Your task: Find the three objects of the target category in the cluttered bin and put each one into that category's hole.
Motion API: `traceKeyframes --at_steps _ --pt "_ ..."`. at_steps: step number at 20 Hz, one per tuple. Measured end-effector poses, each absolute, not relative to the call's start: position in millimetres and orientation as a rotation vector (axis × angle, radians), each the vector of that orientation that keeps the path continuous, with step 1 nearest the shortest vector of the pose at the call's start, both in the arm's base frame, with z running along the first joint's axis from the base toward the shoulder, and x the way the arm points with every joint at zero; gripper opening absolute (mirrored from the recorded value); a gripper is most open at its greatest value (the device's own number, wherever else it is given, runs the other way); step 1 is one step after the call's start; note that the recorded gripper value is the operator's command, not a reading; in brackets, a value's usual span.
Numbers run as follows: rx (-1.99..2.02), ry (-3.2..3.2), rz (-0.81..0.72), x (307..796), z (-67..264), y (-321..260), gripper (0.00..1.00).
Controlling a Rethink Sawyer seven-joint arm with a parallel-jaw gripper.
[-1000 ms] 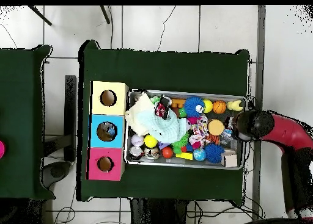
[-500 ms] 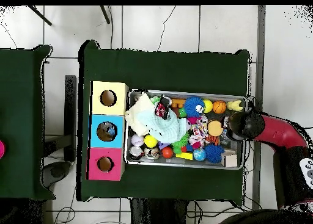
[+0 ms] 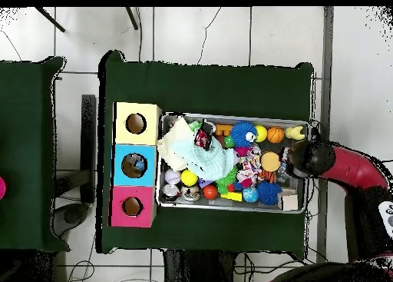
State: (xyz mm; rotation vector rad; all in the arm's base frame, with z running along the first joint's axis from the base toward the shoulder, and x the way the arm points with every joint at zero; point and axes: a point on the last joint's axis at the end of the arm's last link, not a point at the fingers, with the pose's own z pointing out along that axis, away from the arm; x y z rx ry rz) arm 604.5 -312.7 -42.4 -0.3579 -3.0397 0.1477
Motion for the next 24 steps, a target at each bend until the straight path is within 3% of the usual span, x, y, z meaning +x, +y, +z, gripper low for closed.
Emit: traceKeyframes --at_steps 24 --pt "-0.445 -2.943 0.173 583 15 -332 1.00"
